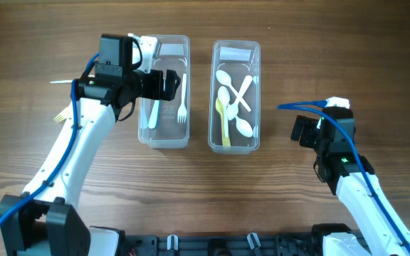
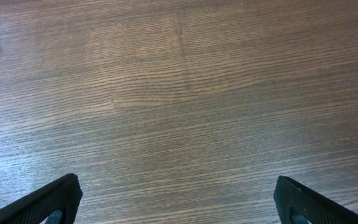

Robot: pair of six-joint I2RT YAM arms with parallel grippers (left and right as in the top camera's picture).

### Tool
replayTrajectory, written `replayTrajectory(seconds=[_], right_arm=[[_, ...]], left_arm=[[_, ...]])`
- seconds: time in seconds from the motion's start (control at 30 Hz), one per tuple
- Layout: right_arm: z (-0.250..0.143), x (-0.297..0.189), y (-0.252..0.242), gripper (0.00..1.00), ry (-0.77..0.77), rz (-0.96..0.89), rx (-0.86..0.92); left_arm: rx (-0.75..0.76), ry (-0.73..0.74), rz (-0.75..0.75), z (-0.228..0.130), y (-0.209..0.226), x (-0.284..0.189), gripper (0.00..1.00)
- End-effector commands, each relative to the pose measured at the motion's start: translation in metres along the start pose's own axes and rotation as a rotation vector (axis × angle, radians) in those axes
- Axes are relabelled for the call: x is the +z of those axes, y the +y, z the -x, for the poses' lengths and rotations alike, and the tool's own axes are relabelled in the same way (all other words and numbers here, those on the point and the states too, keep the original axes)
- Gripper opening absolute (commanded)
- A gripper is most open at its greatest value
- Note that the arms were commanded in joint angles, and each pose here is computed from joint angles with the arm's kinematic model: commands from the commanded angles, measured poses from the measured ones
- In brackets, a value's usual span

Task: Pack container
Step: 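Grasp a white fork by its handle with the left gripper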

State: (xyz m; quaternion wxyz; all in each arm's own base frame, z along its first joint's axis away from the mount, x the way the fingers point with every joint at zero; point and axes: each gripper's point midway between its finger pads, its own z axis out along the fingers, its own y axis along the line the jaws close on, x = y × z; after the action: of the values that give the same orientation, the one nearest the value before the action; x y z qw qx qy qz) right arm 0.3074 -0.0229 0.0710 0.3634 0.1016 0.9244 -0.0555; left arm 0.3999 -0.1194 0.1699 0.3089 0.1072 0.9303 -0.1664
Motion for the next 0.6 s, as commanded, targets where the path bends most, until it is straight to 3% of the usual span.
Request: replayTrajectory(seconds=[0.0, 0.17, 0.4, 0.57], right_arm=[[0.001, 0.000, 0.000, 1.00, -0.005, -0.004, 0.012], [0.001, 0.000, 0.000, 1.00, -0.005, -0.004, 0.013], [0.001, 0.000, 0.000, 1.00, -0.005, -0.004, 0.013], [0.001, 0.000, 0.000, 1.00, -0.005, -0.004, 0.013]], left_arm=[[-0.025, -0.113, 0.193, 0.021, 0.039, -0.045, 1.00], [-0.164, -0.113, 0.536, 0.002, 0.125, -0.103, 1.00], [-0.495, -0.164, 0.652, -0.020, 0.194, -0.129, 1.00], [-0.561, -0.041, 0.677, -0.049, 0.229, -0.094, 1.00]])
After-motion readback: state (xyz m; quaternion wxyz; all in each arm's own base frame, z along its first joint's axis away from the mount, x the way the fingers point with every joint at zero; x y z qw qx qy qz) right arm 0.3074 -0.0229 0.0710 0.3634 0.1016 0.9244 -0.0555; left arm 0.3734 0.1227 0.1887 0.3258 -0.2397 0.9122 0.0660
